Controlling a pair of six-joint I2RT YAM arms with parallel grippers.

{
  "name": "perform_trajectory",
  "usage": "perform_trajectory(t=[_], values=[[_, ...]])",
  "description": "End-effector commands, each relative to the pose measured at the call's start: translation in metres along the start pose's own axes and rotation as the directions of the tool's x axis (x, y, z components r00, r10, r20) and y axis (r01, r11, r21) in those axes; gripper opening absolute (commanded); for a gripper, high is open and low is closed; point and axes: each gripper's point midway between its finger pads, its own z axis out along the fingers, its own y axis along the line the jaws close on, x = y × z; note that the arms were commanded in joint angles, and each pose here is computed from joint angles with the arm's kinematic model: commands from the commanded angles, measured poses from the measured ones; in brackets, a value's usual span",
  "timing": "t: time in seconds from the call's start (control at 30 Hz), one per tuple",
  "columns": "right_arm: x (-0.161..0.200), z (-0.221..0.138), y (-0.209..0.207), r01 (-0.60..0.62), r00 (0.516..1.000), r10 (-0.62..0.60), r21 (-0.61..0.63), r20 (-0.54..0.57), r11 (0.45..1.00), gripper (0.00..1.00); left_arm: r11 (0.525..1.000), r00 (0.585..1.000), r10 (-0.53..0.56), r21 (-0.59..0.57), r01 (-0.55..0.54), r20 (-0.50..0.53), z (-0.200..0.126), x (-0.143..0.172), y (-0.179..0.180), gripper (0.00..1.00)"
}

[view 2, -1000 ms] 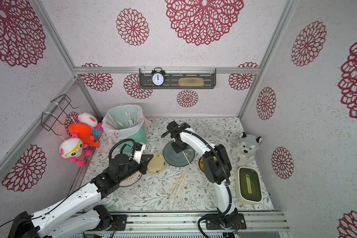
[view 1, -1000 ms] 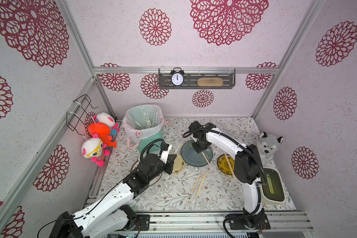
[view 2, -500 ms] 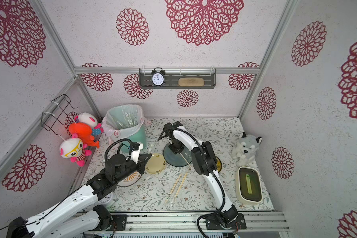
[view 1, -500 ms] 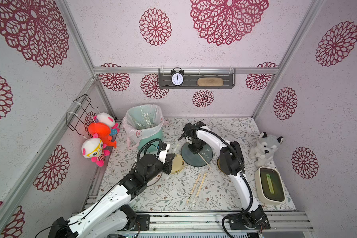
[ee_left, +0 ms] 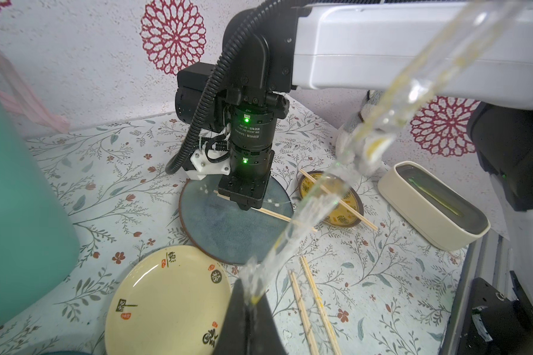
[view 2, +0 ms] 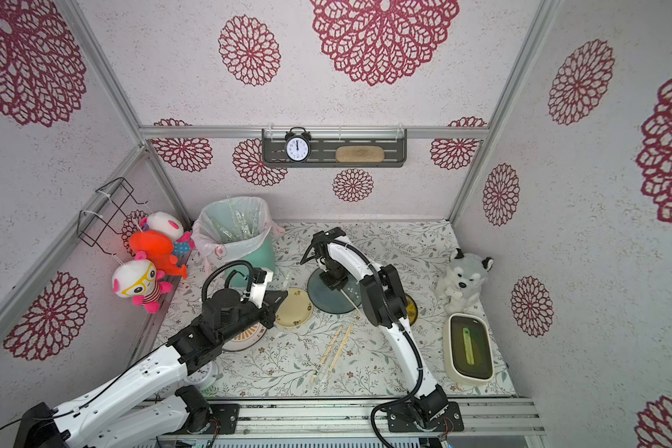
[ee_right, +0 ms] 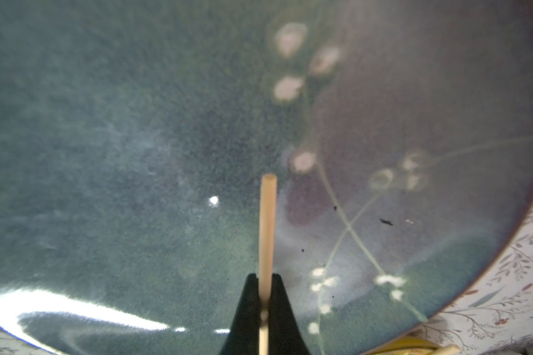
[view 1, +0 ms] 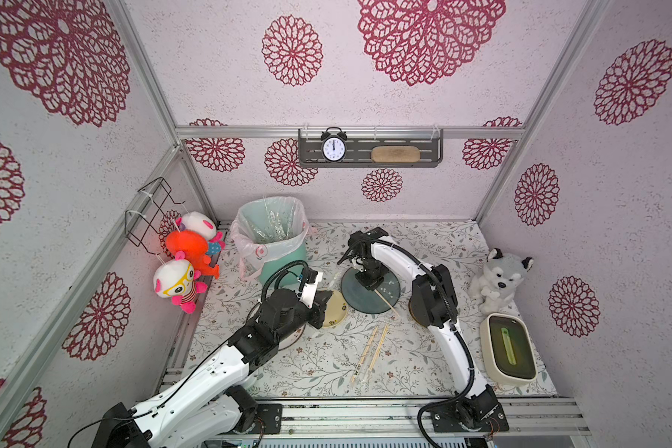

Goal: Remove the packaging of disposable chopsticks
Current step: Place the disposable chopsticks on the plate.

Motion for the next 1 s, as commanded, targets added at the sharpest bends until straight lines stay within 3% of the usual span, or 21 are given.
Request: perform_trajectory(t=[0.0, 0.07, 0.27, 0.4, 0.5, 0.53, 0.57, 0.63, 0.7, 0.77, 0.97], values=[[0.0, -0.005, 0.0, 0.011, 1.0, -0.011, -0.012, -0.002, 1.0, 0.11, 1.0, 1.0, 0.005, -0.001, -0.005, 0.012, 0.0, -0.005, 0.001, 0.0], [0.001, -0.005, 0.001, 0.01, 1.0, -0.01, -0.018, -0.005, 1.0, 0.18, 1.0, 1.0, 0.006, -0.005, -0.005, 0.013, -0.001, -0.006, 0.002, 0.0], [-0.002, -0.014, 0.0, 0.004, 1.0, -0.003, -0.019, 0.024, 1.0, 0.24, 1.0, 1.0, 0.006, -0.026, -0.006, 0.022, -0.003, -0.008, 0.006, 0.0], [-0.006, -0.029, 0.0, 0.001, 0.997, 0.001, -0.021, 0.074, 1.0, 0.32, 0.994, 0.997, -0.025, -0.106, 0.032, 0.069, -0.013, -0.023, 0.022, 0.0], [-0.013, -0.053, -0.004, -0.02, 0.985, 0.021, -0.007, 0.17, 1.0, 0.48, 0.981, 0.991, -0.063, -0.173, 0.083, 0.118, -0.03, -0.051, 0.04, 0.0], [-0.015, -0.064, -0.006, -0.031, 0.976, 0.031, -0.003, 0.216, 1.0, 0.63, 0.975, 0.989, -0.067, -0.2, 0.093, 0.132, -0.036, -0.062, 0.047, 0.0], [-0.017, -0.074, -0.006, -0.035, 0.967, 0.035, -0.004, 0.252, 0.999, 0.66, 0.965, 0.987, -0.074, -0.241, 0.107, 0.144, -0.042, -0.071, 0.055, 0.0], [-0.02, -0.098, -0.005, -0.038, 0.937, 0.039, -0.009, 0.347, 0.999, 0.86, 0.919, 0.983, -0.086, -0.368, 0.142, 0.162, -0.056, -0.088, 0.08, 0.0], [-0.019, -0.119, -0.003, -0.045, 0.902, 0.043, -0.004, 0.429, 0.999, 0.97, 0.874, 0.983, -0.123, -0.453, 0.174, 0.139, -0.063, -0.098, 0.101, 0.0], [-0.015, -0.142, -0.003, -0.06, 0.856, 0.051, 0.0, 0.515, 0.998, 0.99, 0.85, 0.978, -0.17, -0.485, 0.206, 0.119, -0.064, -0.107, 0.117, 0.0], [0.006, -0.2, 0.003, -0.082, 0.672, 0.112, -0.077, 0.732, 0.994, 0.99, 0.759, 0.945, -0.311, -0.625, 0.183, -0.1, -0.05, -0.118, 0.17, 0.0]])
